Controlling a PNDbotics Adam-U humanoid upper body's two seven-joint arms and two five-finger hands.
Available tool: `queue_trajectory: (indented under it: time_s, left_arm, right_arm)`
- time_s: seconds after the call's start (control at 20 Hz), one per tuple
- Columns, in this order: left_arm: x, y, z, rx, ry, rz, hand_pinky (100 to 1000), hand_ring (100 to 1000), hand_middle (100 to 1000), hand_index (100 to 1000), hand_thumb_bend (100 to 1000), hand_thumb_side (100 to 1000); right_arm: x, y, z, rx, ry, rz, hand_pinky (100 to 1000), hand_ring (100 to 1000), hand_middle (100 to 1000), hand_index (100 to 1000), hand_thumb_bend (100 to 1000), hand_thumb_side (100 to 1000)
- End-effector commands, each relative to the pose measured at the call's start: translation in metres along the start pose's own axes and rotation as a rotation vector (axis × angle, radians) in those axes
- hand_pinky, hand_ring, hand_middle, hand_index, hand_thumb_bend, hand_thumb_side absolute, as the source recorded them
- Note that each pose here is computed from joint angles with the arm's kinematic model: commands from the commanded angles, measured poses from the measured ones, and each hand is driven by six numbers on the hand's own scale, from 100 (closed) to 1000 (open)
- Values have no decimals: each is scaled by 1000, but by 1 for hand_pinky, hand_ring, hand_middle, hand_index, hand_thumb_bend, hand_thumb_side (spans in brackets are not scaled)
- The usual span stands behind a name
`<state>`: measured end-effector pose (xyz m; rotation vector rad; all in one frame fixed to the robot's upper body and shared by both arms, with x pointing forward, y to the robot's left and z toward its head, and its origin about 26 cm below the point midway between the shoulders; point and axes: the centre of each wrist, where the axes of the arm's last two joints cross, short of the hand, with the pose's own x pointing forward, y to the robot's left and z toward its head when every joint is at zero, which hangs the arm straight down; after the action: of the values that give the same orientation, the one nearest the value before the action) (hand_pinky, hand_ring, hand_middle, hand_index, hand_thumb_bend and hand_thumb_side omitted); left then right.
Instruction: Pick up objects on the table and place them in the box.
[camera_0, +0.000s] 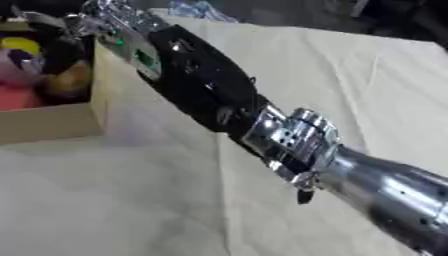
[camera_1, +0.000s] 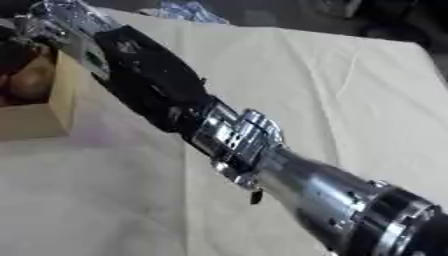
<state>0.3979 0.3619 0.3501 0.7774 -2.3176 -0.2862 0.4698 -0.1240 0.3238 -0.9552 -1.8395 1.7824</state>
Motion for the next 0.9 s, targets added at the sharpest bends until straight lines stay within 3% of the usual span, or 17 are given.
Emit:
queue_trajectory:
  time_s: [0.05,0.3,0.5,0.65,0.9]
  left_arm:
    - [4,22,-4,34,-14,-40,837,805,785,903,598,813]
    - [-15,33,11,44,49,-86,837,804,784,903,595,814]
    - [-34,43,26,60,114,-108,836,805,784,903,592,817]
    - [-45,47,36,71,155,-114,836,805,785,903,590,819]
    - [-60,49,48,93,211,-112,835,805,784,903,588,821]
  right_arm:
    - [-13,-30,18,-87,21,2,904,891,823,883,100,408]
    - [-45,-61,74,-189,103,0,902,881,812,873,100,384]
    - [-73,-76,130,-303,240,-52,899,871,799,873,100,442]
    - [-93,-76,170,-372,352,-114,902,880,805,884,100,585]
    - [-125,-58,225,-438,560,-203,898,875,782,871,100,633]
